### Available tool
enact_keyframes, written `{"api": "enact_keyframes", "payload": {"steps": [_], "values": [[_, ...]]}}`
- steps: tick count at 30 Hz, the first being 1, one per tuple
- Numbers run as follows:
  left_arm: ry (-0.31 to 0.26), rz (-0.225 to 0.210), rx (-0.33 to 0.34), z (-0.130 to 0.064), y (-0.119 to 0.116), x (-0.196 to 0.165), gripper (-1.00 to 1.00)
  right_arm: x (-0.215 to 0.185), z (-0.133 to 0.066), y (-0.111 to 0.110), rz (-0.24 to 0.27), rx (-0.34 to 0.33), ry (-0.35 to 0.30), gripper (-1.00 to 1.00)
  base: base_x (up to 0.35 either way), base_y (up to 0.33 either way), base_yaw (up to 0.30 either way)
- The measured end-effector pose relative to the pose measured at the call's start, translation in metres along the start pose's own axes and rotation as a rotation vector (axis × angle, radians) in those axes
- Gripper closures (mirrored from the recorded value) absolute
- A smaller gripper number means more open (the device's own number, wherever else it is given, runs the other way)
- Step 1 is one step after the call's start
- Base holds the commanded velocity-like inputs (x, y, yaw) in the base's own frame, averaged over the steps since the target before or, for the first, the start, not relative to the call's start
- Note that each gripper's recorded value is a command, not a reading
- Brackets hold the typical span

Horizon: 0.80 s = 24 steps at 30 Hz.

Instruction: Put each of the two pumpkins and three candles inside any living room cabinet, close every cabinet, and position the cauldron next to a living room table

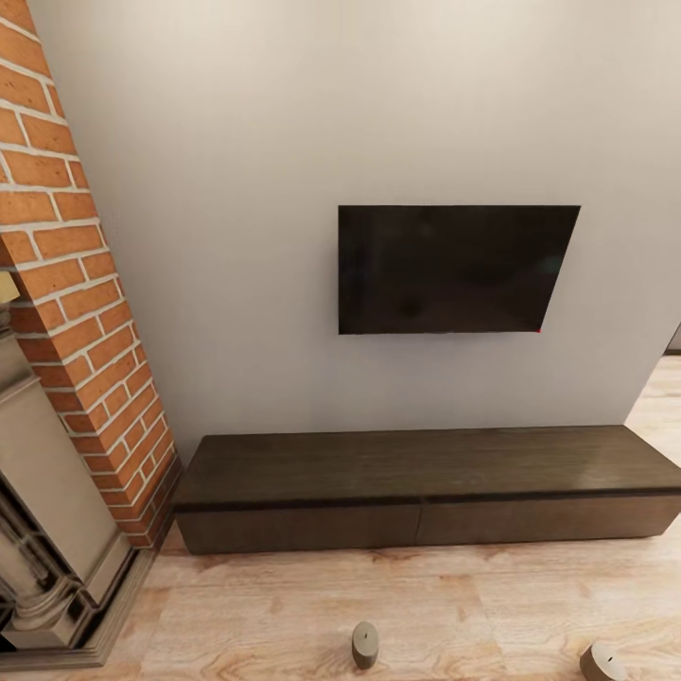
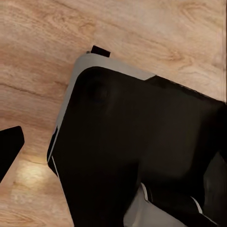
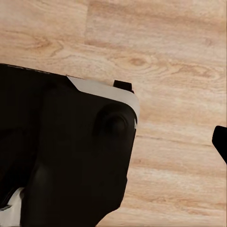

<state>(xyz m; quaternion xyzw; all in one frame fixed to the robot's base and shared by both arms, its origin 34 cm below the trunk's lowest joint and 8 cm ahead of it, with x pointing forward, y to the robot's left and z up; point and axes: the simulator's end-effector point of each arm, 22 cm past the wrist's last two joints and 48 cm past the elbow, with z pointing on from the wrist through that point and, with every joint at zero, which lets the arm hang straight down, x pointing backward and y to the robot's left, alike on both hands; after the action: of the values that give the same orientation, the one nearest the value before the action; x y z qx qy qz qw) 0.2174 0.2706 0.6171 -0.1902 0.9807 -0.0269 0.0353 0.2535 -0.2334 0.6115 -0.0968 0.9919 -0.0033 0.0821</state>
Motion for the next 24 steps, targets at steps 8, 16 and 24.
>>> {"api": "enact_keyframes", "payload": {"steps": [8,16,24], "values": [[-0.091,0.009,0.041,-0.011,-0.021,-0.053,-1.0,-0.079,-0.002,0.011,-0.002,-0.016,0.035,-1.0,0.0,0.0,0.0],[-0.145,0.004,0.091,-0.037,-0.042,-0.111,-1.0,-0.158,-0.015,0.04,-0.013,-0.051,-0.006,-1.0,0.0,0.0,0.0],[-0.178,0.002,0.142,-0.079,-0.061,-0.165,-1.0,-0.244,-0.035,0.039,-0.018,-0.051,-0.108,-1.0,0.0,0.0,0.0]]}}
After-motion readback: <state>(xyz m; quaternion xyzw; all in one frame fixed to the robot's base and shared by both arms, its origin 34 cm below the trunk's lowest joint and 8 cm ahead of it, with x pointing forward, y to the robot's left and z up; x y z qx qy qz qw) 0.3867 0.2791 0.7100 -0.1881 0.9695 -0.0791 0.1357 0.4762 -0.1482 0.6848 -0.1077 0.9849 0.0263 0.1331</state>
